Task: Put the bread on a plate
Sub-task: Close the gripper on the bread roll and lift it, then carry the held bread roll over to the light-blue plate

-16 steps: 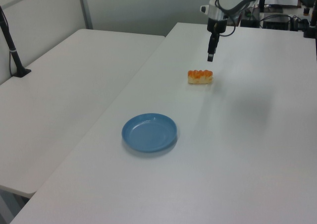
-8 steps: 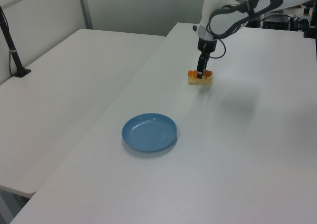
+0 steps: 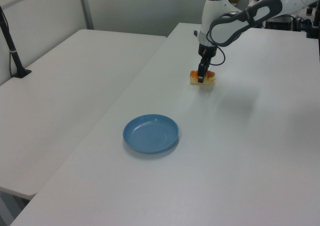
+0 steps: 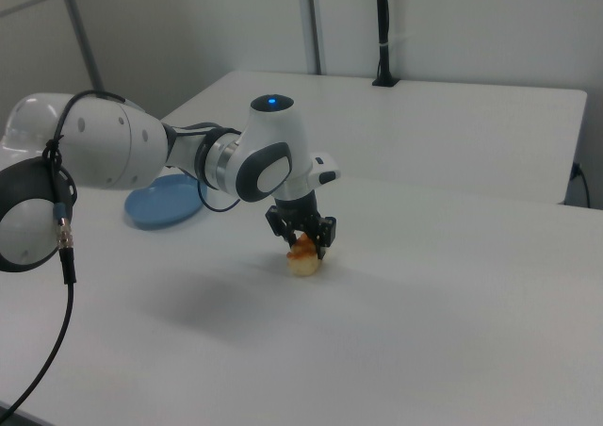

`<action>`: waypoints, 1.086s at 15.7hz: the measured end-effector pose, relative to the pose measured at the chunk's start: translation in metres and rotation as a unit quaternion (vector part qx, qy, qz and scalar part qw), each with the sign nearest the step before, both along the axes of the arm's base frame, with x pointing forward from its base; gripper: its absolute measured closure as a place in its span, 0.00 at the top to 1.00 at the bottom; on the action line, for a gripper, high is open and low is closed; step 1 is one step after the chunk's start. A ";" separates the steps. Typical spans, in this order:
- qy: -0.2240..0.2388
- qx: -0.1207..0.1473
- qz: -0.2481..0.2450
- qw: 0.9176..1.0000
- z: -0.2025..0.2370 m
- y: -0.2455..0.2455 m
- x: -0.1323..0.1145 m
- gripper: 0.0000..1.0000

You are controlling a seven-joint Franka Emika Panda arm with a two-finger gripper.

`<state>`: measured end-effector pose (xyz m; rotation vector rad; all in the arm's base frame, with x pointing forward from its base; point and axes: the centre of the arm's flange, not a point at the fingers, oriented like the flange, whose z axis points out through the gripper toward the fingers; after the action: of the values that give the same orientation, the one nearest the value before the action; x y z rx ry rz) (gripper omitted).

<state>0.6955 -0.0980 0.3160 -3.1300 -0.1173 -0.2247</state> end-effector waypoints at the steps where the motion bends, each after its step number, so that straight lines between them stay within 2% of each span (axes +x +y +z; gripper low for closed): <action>1: -0.003 0.000 -0.004 1.000 0.003 -0.001 0.001 0.54; 3: -0.013 0.001 -0.014 1.000 0.015 -0.001 0.005 0.41; 7: -0.036 0.018 -0.029 0.999 0.055 0.031 0.008 0.41; 12: -0.038 0.048 -0.075 0.995 0.102 0.113 0.002 0.41; 14: -0.025 0.052 -0.093 0.994 0.121 0.150 -0.006 0.41; 17: 0.034 0.047 -0.106 0.993 0.157 0.187 -0.020 0.41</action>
<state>0.6752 0.0888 0.4734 -3.0480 0.2199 -0.1182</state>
